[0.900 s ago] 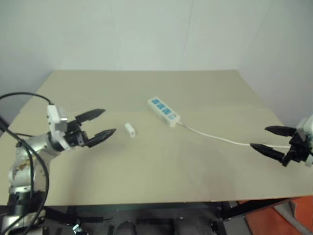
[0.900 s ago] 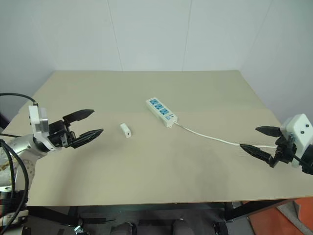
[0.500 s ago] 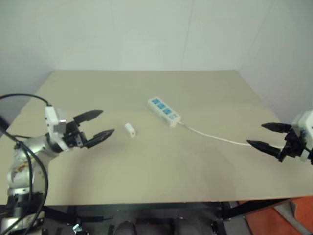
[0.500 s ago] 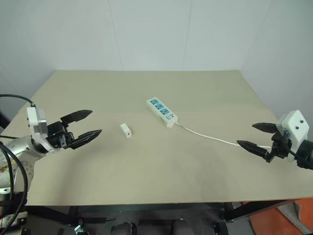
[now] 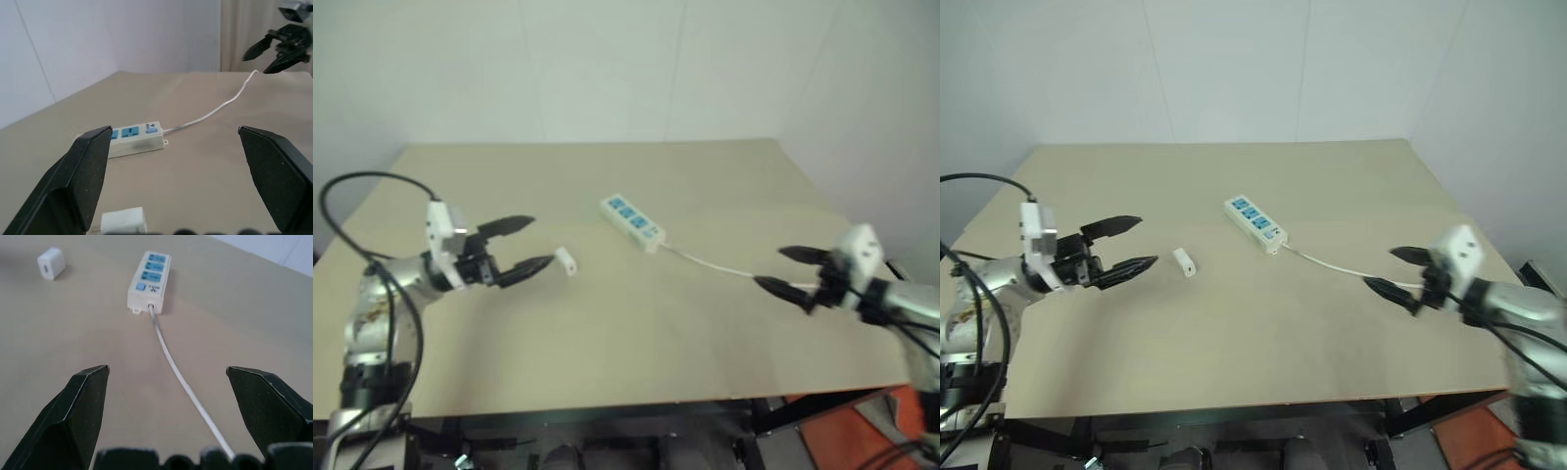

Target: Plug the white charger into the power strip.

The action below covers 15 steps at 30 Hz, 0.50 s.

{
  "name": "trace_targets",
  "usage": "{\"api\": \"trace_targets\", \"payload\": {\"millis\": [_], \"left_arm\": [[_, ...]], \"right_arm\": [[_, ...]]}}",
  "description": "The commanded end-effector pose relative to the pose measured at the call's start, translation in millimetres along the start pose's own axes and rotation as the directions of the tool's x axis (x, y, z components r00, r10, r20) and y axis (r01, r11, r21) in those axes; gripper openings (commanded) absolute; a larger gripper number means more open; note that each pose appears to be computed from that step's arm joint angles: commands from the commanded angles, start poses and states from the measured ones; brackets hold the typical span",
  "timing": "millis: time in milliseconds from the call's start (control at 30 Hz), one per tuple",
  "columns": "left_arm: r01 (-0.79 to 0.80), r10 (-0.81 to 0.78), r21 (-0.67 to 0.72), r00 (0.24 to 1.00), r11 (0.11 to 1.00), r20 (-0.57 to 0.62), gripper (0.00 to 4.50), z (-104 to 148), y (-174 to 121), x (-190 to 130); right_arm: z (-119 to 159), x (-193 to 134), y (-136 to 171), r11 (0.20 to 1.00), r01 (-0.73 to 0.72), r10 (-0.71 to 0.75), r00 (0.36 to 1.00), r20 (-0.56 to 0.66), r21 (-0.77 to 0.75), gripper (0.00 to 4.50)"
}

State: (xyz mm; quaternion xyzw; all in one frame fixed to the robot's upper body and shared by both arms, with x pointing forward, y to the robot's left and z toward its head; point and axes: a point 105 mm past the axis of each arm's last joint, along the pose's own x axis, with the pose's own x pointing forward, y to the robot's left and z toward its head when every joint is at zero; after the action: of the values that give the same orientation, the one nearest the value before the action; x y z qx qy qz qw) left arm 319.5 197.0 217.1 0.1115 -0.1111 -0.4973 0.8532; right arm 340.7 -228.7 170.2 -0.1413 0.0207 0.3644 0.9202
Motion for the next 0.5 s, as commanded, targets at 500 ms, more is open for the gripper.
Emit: {"api": "trace_targets", "payload": {"millis": [500], "left_arm": [[0.012,-0.006,0.094,0.998,0.996,-0.07,4.5,10.8,-5.2,-7.7]], "right_arm": [[-40.7,114.3,-13.6,1.0,0.011,-0.008,0.977,-0.215,0.011,3.89]]}}
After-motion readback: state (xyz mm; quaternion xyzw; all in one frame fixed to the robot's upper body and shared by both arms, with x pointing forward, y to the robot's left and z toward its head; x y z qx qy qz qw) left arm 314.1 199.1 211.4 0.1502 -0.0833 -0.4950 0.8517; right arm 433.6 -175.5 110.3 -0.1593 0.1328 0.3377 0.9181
